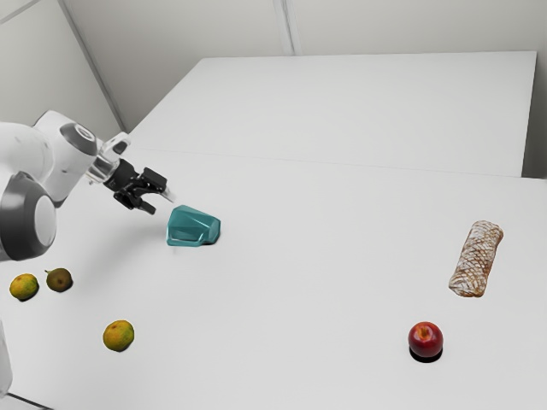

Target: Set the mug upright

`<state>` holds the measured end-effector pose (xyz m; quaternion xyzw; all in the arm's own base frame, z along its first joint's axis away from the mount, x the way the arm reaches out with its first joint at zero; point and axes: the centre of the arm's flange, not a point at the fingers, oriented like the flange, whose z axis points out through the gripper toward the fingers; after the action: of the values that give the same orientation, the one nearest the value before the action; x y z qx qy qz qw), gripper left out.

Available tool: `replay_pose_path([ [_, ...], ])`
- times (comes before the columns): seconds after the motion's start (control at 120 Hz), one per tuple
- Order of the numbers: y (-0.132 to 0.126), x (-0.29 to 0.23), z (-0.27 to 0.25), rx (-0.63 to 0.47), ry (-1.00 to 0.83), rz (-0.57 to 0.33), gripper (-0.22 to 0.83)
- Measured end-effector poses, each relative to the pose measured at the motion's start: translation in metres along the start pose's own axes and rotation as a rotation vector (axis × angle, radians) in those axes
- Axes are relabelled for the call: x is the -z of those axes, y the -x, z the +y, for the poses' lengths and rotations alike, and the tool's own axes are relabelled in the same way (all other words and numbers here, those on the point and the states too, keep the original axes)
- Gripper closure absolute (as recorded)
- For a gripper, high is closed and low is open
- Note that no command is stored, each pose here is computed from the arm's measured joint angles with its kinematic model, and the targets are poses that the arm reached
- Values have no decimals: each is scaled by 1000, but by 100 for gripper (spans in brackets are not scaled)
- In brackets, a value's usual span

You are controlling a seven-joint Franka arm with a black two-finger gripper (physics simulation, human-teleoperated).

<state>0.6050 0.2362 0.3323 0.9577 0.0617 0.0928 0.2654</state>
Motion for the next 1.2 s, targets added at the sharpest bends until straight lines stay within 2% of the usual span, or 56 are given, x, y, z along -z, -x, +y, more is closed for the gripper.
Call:
replay_pose_path([
  [0.725, 24, -44, -2, 68, 268, 42, 0],
  [1.008, 28, -56, 0, 77, 319, 38, 0],
  [1.2, 27, -61, 4, 70, 334, 38, 9],
])
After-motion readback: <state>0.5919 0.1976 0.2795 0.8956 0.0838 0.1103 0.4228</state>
